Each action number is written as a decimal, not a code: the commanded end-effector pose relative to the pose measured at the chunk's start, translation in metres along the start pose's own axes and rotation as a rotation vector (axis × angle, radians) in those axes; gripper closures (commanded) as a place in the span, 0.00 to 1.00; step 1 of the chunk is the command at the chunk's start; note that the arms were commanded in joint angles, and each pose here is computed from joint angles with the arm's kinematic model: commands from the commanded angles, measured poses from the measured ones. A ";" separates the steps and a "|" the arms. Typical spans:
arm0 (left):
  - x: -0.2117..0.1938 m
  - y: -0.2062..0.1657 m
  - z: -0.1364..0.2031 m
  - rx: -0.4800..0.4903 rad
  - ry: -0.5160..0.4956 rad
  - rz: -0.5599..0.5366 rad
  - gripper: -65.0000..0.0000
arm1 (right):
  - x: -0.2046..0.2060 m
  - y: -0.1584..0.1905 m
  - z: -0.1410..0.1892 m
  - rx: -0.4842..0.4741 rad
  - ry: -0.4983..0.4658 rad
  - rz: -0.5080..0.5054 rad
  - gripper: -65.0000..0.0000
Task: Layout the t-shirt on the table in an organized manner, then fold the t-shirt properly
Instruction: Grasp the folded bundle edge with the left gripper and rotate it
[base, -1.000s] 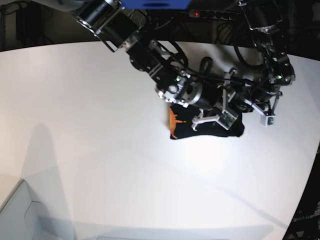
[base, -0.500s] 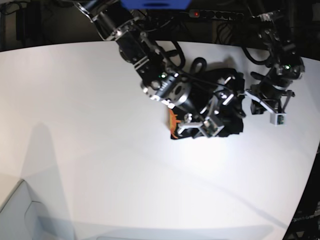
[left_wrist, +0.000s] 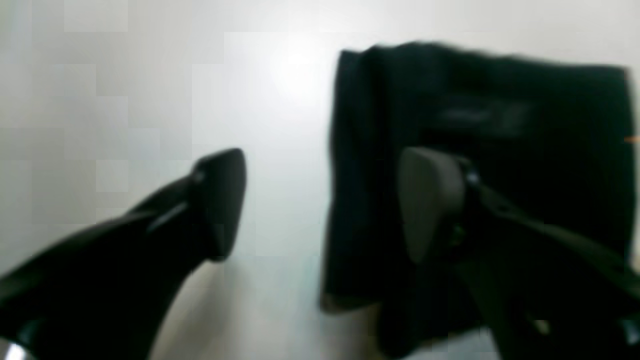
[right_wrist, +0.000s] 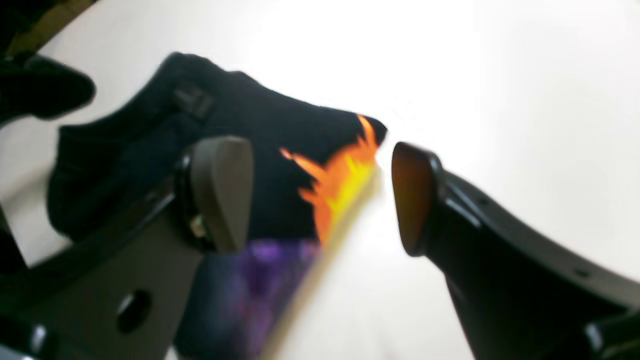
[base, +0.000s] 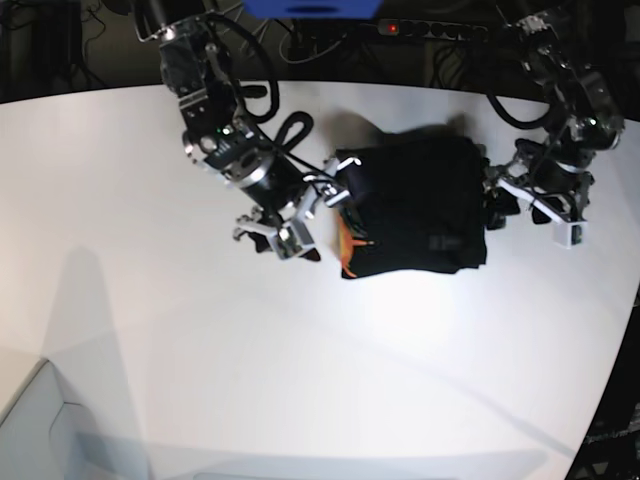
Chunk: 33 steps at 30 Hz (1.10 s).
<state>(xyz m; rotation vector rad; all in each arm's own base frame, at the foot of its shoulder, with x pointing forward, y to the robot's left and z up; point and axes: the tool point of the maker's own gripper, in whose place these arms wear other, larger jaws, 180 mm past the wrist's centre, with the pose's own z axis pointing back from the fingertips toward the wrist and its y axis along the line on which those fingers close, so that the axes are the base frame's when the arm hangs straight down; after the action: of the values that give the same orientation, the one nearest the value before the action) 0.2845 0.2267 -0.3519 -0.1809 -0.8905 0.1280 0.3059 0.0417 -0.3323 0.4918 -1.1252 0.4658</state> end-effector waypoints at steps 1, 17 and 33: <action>0.011 -0.002 0.001 -0.021 -0.041 0.007 0.21 | 0.016 -0.003 0.005 -0.003 -0.059 -0.001 0.32; -0.042 -0.035 -0.044 -0.182 0.108 0.174 0.05 | -0.016 -0.019 0.028 -0.066 0.003 -0.039 0.32; -0.056 -0.036 -0.073 -0.202 0.175 0.256 0.43 | -0.023 -0.024 0.033 -0.071 0.023 -0.027 0.32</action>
<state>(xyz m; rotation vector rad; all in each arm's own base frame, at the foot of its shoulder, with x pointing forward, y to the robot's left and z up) 0.3131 0.1739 -0.4254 -0.5050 -0.7493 0.2661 0.2804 -0.0015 -0.3615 0.4178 -1.0479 0.4071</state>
